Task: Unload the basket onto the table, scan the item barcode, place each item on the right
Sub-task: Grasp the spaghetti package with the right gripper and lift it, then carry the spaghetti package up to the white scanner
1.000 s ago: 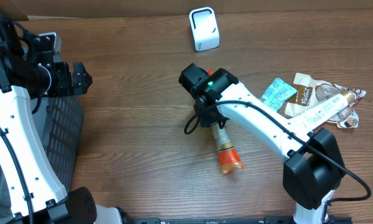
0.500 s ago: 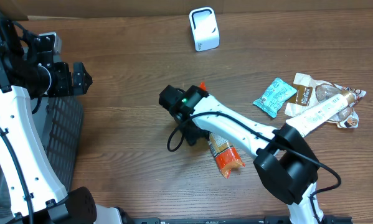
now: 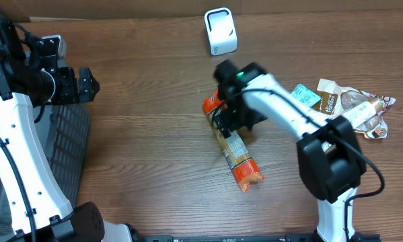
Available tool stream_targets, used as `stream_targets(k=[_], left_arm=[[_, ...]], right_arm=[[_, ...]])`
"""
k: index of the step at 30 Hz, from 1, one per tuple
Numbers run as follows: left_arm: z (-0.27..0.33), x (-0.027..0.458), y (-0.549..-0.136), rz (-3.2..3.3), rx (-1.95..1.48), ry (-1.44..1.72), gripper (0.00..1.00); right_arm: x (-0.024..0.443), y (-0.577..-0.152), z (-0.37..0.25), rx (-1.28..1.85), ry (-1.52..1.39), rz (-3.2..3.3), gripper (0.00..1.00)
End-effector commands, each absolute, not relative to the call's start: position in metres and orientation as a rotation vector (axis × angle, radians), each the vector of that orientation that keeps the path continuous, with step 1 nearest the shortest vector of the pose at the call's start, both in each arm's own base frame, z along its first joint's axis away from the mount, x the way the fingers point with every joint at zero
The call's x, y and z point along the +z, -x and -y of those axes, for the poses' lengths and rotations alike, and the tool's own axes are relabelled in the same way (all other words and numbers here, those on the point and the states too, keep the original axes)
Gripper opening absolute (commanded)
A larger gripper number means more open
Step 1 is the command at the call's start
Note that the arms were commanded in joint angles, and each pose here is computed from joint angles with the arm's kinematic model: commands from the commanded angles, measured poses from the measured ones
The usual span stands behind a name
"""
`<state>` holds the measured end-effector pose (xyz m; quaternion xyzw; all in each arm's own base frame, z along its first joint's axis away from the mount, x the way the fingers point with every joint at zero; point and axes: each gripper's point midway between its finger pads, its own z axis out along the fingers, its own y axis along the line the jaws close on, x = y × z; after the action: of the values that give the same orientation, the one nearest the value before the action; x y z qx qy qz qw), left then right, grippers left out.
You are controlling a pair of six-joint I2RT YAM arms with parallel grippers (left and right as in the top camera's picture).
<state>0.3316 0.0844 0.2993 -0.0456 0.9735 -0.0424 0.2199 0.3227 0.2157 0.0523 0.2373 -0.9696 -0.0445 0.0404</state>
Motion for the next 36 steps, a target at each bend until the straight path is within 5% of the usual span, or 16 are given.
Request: stream_targets(k=[1, 15, 24, 30, 36], left_arm=[[-0.082, 0.299, -0.334, -2.69, -0.132, 0.09, 1.0], [-0.082, 0.299, -0.334, -2.69, -0.133, 0.09, 0.99], [-0.082, 0.299, -0.334, -2.69, -0.133, 0.09, 1.0], [-0.082, 0.299, -0.334, -2.69, -0.133, 0.09, 1.0], [-0.082, 0.299, -0.334, -2.69, -0.133, 0.09, 1.0]], right_arm=[[0.066, -0.314, -0.248, -0.587, -0.854, 2.856, 0.95], [0.018, -0.295, -0.251, -0.719, -0.799, 2.82, 0.73], [0.016, -0.286, -0.258, -0.82, -0.771, 2.78, 0.23], [0.053, -0.296, -0.278, -1.11, -0.724, 2.704, 0.1], [0.15, -0.329, -0.282, -1.587, -0.735, 2.64, 0.06]])
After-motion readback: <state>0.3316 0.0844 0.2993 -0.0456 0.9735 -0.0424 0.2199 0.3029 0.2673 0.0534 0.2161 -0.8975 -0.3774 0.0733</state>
